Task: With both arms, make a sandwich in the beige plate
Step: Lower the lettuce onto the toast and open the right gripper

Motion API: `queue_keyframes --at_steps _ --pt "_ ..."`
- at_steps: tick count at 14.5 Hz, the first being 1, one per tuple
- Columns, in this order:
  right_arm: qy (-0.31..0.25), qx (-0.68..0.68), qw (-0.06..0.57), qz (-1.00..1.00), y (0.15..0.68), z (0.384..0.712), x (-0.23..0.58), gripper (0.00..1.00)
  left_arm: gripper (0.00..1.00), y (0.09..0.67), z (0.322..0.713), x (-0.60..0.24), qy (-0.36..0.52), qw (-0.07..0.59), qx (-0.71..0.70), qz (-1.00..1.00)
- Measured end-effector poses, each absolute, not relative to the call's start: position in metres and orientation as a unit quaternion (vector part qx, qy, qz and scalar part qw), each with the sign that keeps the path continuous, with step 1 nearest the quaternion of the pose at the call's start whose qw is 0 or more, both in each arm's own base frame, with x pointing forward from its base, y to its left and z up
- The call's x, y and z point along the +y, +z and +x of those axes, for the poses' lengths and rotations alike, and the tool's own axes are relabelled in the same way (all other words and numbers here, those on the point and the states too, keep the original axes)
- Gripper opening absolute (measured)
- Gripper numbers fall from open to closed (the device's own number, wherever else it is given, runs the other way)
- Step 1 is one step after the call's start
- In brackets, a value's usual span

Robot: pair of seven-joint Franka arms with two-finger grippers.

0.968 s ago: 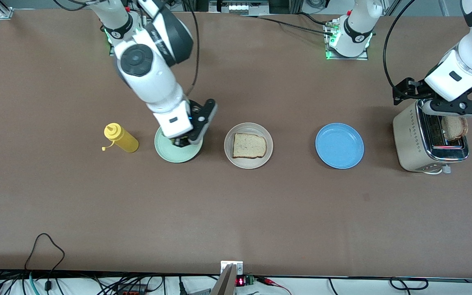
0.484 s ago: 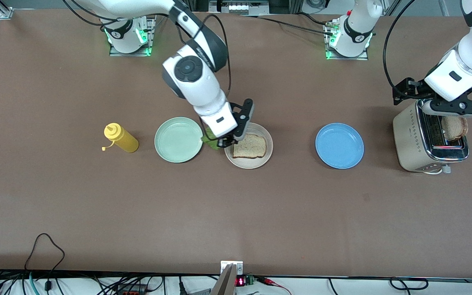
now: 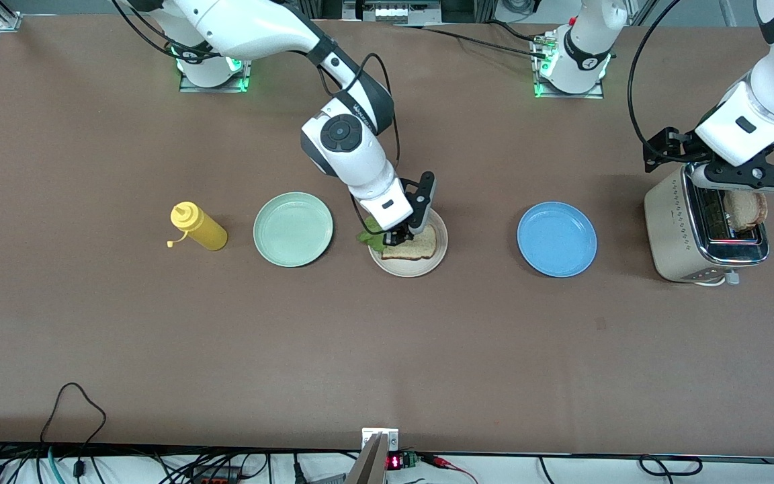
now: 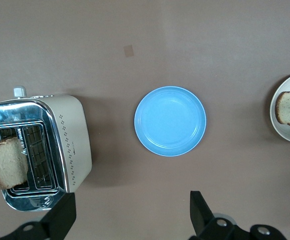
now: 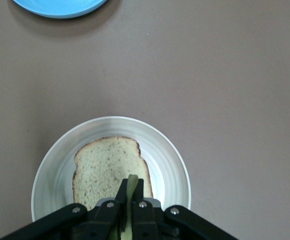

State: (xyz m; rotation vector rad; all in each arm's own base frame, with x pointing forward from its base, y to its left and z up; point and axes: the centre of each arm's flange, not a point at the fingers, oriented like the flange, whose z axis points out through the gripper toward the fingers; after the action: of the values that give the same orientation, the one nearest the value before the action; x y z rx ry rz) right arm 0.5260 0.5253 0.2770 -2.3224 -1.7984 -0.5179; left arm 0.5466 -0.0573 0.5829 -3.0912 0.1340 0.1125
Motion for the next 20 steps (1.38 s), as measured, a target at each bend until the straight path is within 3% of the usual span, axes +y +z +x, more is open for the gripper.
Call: queue_keyframes --at_steps 14,16,20 --pt "-0.226 -0.572 0.099 -0.782 0.252 0.529 0.558 0.05 1.0 0.583 0.547 -0.058 0.036 0.023 0.044 -0.998" --pt "-0.23 -0.569 0.1 -0.783 0.254 0.53 0.557 0.19 1.0 0.583 0.547 -0.058 0.036 0.023 0.044 -0.998" --pt "-0.241 -0.533 0.108 -0.804 0.266 0.54 0.555 0.57 1.0 0.583 0.547 -0.058 0.036 0.023 0.044 -0.998"
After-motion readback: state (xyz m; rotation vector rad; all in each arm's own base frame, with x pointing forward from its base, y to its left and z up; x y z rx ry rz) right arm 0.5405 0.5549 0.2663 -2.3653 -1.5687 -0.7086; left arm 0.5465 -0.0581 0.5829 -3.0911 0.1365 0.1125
